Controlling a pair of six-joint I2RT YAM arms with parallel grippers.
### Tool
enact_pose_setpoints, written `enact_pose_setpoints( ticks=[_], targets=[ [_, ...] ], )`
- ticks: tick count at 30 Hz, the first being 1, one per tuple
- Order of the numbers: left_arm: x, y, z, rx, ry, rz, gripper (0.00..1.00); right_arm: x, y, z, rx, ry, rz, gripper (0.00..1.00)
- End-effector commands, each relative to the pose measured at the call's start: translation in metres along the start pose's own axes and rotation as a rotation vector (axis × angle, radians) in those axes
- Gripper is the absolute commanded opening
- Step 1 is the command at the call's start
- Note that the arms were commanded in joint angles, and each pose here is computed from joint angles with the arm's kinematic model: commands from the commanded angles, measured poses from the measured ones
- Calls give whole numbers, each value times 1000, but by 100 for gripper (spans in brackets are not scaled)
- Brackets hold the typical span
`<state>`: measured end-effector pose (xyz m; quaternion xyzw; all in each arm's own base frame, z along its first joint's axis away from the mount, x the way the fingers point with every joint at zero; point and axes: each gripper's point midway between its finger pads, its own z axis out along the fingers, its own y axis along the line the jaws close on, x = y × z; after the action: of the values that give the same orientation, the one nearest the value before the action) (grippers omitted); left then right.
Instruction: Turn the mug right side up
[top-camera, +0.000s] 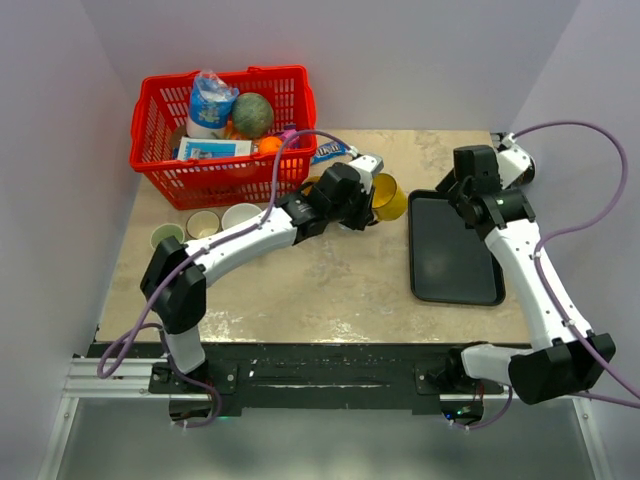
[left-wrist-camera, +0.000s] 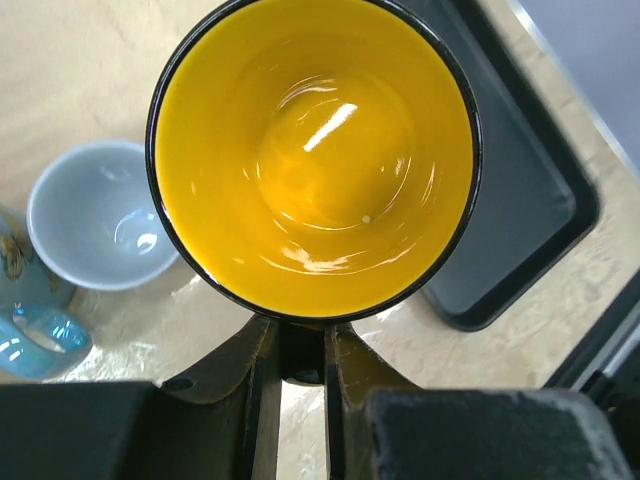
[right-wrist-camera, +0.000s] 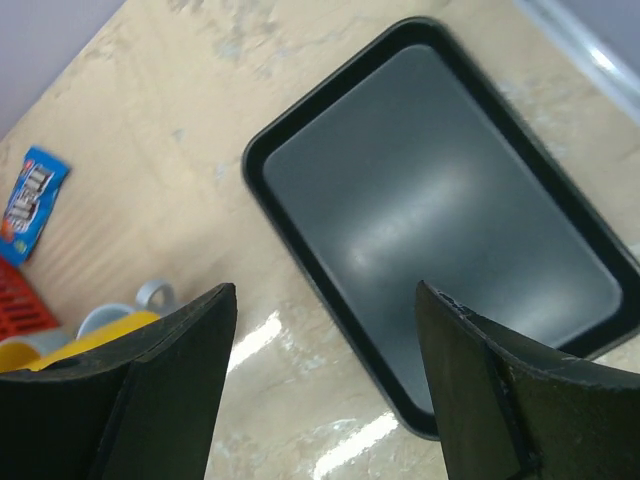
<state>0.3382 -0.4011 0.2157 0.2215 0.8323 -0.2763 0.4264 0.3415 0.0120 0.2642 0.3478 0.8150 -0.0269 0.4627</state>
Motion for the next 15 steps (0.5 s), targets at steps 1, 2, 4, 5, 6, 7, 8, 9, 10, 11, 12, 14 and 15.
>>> enact_pose_setpoints(
  ticks=[1, 2, 4, 5, 6, 7, 8, 9, 10, 11, 12, 14, 15],
  targets=[
    [-33, 0, 0, -47, -108, 47, 0, -20, -44, -9, 155, -105, 92, 75],
    [-24, -2, 8, -50, -85, 57, 0, -20, -46, -8, 155, -102, 96, 75],
    [-20, -3, 14, -67, -70, 68, 0, -15, -47, -4, 148, -79, 90, 75],
    [-7, 0, 22, -84, -28, 76, 0, -14, -48, -4, 148, -75, 92, 75],
    [-9, 0, 24, -91, -26, 77, 0, -12, -49, -2, 152, -67, 89, 75],
    [-4, 3, 27, -109, -6, 80, 0, -11, -49, -1, 145, -60, 88, 75],
    [3, 5, 33, -118, 13, 83, 0, -10, -47, -1, 138, -55, 87, 75],
    [3, 5, 34, -120, 14, 83, 0, -8, -48, 1, 138, -48, 79, 75],
    [6, 6, 37, -124, 24, 83, 0, -6, -48, 1, 133, -39, 78, 75],
    [12, 8, 42, -129, 40, 86, 0, -5, -48, 3, 132, -33, 76, 75],
    [14, 8, 44, -127, 46, 85, 0, -4, -49, 4, 135, -29, 74, 75],
    [23, 8, 50, -122, 69, 86, 0, -2, -49, 5, 129, -18, 70, 75],
    [26, 9, 52, -124, 76, 82, 0, -1, -49, 6, 128, -15, 71, 75]
  ],
)
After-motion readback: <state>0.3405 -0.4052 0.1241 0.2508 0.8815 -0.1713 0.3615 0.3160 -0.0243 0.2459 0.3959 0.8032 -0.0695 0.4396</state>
